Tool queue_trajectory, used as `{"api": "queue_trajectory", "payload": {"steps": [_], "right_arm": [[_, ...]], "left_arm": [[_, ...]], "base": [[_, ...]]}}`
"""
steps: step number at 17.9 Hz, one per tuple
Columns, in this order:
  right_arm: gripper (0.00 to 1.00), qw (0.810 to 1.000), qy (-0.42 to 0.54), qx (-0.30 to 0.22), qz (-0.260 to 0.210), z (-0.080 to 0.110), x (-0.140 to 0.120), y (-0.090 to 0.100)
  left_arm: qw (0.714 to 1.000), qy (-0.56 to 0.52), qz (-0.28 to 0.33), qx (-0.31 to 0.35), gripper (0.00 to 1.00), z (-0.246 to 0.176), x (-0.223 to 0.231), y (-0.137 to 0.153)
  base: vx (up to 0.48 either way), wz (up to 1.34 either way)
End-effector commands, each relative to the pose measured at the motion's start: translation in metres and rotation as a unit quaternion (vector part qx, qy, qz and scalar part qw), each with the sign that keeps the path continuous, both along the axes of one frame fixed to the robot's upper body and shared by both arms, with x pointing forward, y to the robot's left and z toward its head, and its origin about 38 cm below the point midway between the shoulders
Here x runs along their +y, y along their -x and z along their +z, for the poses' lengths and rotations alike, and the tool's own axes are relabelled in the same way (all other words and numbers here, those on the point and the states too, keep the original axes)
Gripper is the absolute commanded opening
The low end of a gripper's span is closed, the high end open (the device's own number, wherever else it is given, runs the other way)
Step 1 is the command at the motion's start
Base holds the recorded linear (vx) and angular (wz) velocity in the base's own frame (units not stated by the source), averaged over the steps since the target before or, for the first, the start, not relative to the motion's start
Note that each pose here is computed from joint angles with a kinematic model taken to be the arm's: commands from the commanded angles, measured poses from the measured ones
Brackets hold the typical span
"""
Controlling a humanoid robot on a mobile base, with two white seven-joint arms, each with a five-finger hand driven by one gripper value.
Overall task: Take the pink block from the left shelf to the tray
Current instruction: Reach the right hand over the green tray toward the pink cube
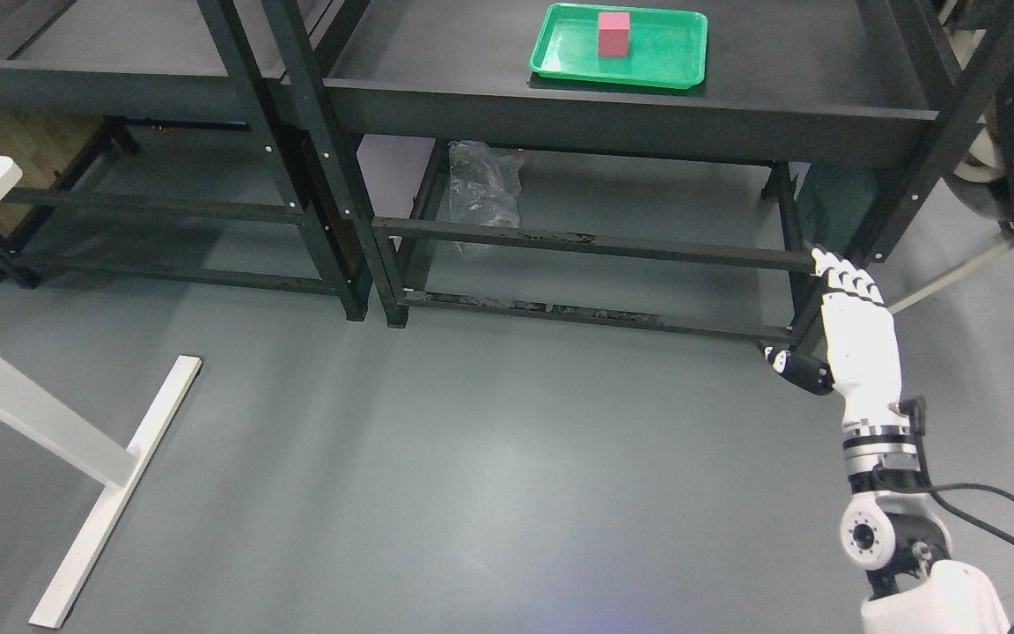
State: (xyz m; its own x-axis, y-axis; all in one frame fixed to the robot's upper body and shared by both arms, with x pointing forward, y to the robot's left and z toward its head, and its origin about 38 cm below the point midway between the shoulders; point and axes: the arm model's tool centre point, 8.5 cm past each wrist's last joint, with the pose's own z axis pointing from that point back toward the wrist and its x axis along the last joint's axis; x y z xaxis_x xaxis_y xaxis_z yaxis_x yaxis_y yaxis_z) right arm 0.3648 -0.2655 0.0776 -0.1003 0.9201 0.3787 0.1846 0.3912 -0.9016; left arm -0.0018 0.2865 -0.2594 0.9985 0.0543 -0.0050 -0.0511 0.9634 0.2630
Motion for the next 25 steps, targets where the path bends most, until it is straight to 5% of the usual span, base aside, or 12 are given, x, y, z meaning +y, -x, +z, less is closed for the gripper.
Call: {"api": "queue_trajectory", "payload": {"steps": [1, 7, 25], "right_arm": [[0.99, 0.997, 0.074, -0.012, 0.018, -0.002, 0.04, 0.004], [0.99, 0.998, 0.061, 0.004, -0.024, -0.011, 0.043, 0.009], [0.98, 0.995, 0.095, -0.036, -0.022, 0.002, 0.051, 0.003]], "left_arm": [[1.0, -0.008, -0.002, -0.023, 1.0, 0.001, 0.011, -0.025], [1.0, -0.008, -0.002, -0.023, 1.0, 0.001, 0.011, -0.025], [1.0, -0.008, -0.002, -0.024, 1.0, 0.001, 0.011, -0.026]], "base": [[0.224, 0.02], [0.214, 0.14], [0.202, 0.02]]}}
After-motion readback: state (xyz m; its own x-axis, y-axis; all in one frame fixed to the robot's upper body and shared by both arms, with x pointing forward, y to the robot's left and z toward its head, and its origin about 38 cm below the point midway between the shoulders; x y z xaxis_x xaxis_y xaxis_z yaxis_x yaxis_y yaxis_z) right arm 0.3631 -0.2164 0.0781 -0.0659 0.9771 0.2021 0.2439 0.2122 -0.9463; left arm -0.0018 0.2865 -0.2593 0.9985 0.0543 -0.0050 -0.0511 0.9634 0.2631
